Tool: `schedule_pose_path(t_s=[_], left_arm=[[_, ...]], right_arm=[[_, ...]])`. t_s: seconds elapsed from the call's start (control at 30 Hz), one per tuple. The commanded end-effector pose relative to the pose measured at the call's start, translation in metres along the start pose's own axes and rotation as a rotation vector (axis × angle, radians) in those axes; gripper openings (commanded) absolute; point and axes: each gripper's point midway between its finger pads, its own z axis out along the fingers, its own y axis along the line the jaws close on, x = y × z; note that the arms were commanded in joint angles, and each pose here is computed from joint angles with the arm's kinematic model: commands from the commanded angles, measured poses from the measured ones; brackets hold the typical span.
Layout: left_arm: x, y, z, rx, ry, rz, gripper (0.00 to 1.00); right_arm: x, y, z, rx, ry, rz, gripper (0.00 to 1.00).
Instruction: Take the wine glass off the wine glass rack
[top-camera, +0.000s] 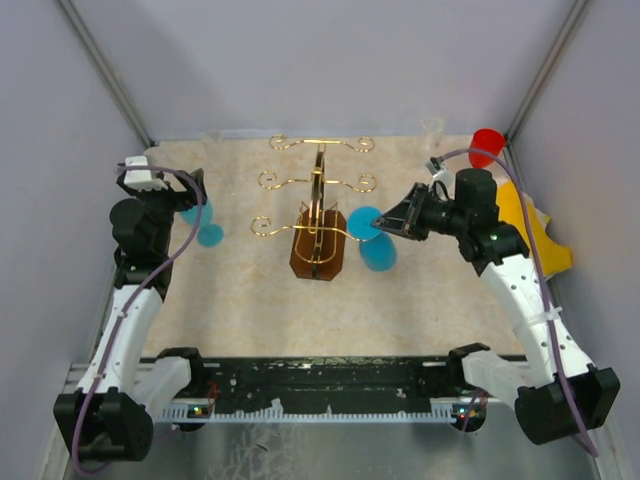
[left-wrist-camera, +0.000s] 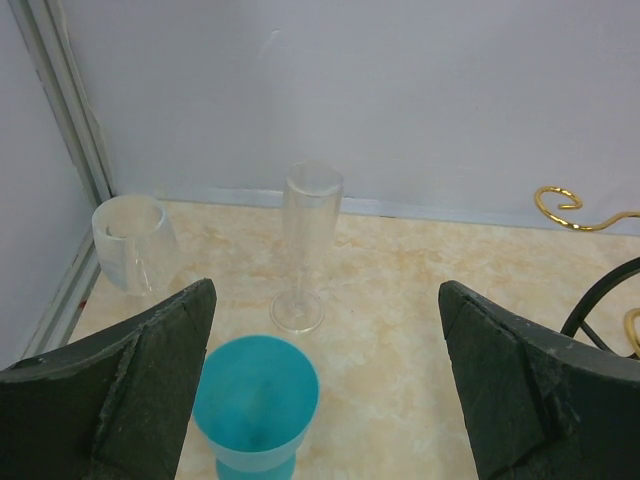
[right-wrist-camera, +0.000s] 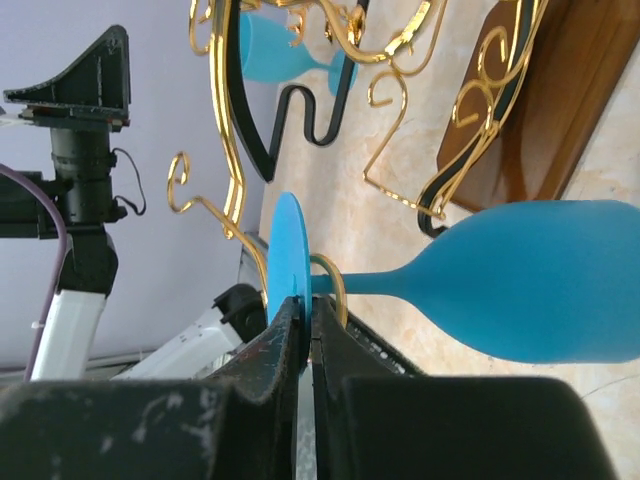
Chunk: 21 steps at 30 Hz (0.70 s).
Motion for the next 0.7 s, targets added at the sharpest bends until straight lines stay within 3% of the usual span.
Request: schedule_pose_path(t_s=[0.0, 0.17, 0.67], left_arm=[[-0.023, -0.008, 0.000, 0.029, -0.049, -0.008, 0.98], [-0.021, -0.009, 0.000, 0.034, -0.042, -0.018, 0.98], [-0.017, -0.007, -0.001, 0.018, -0.017, -0.025, 0.98]], right_arm=[[-0.018, 0.026, -0.022, -0.066, -0.099, -0.098, 0.04], [-0.015, 0.025, -0.026, -0.067, -0.094, -0.090, 0.00], [0.016, 0.033, -0.035, -0.148, 0.015, -0.037, 0.00]])
